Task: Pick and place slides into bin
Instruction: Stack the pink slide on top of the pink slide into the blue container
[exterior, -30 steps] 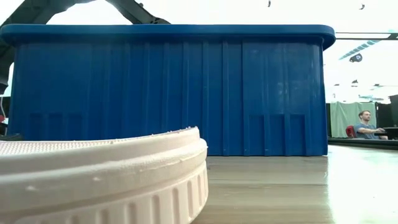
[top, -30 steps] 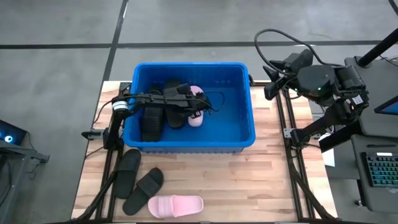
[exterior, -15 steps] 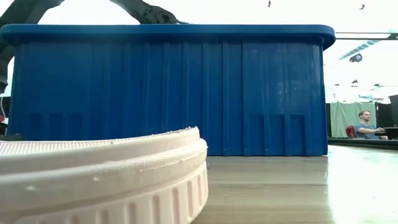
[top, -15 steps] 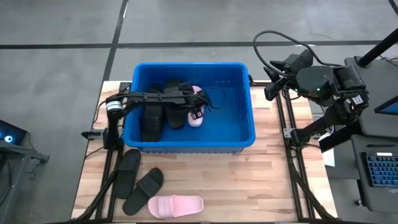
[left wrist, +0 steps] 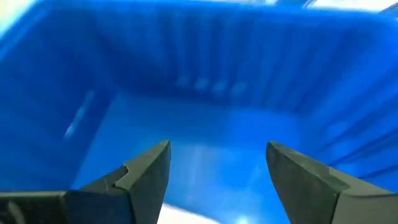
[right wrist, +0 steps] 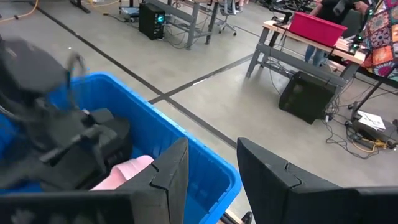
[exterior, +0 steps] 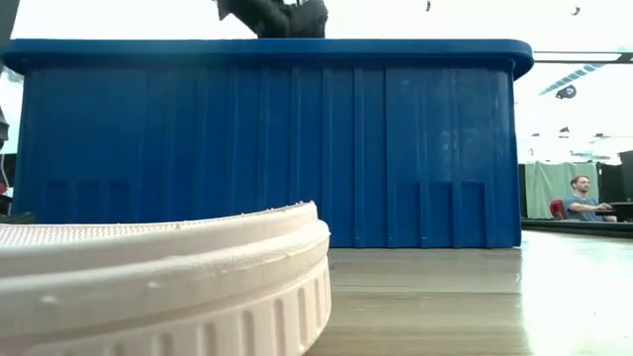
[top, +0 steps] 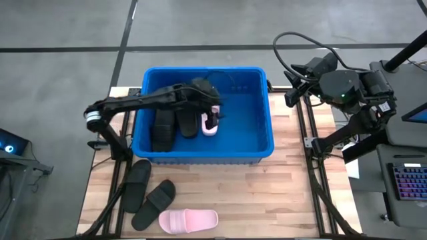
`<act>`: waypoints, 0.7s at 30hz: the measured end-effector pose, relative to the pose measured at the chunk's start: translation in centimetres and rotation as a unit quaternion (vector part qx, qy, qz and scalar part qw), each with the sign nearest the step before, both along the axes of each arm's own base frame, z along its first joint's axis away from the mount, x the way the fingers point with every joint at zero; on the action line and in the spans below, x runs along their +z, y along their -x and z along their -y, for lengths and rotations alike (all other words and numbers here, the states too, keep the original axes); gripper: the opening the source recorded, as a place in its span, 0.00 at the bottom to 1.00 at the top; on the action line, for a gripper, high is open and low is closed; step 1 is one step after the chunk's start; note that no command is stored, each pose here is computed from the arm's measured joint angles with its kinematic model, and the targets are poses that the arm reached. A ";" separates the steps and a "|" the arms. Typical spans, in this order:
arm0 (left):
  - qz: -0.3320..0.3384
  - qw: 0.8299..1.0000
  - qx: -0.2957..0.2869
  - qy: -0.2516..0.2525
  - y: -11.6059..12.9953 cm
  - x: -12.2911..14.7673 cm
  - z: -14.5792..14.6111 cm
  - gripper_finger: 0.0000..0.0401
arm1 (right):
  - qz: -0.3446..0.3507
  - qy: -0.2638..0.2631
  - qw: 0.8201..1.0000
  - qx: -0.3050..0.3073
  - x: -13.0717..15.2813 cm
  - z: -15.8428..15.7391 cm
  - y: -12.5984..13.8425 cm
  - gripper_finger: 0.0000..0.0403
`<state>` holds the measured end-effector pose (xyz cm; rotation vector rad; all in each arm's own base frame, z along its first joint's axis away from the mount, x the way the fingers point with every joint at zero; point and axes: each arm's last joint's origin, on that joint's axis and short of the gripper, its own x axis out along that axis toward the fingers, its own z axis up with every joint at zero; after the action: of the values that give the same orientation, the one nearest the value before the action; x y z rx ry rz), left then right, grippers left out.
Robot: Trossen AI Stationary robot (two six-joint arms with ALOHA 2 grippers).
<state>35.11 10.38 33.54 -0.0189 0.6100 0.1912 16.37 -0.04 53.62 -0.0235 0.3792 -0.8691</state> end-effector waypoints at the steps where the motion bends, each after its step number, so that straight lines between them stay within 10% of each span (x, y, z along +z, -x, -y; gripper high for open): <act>1: 0.020 1.000 -0.016 0.007 0.3 0.7 0.2 0.62 | 0.000 0.000 1.000 0.000 0.0 0.0 0.0 0.32; 21: 0.148 0.977 -0.118 0.096 4.2 6.8 2.7 0.62 | -0.001 -0.021 1.000 -0.009 -0.6 -0.1 -0.4 0.32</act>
<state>30.87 7.69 40.30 -0.1578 0.3263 -0.1002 16.73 0.02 53.06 0.0183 0.4003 -0.8794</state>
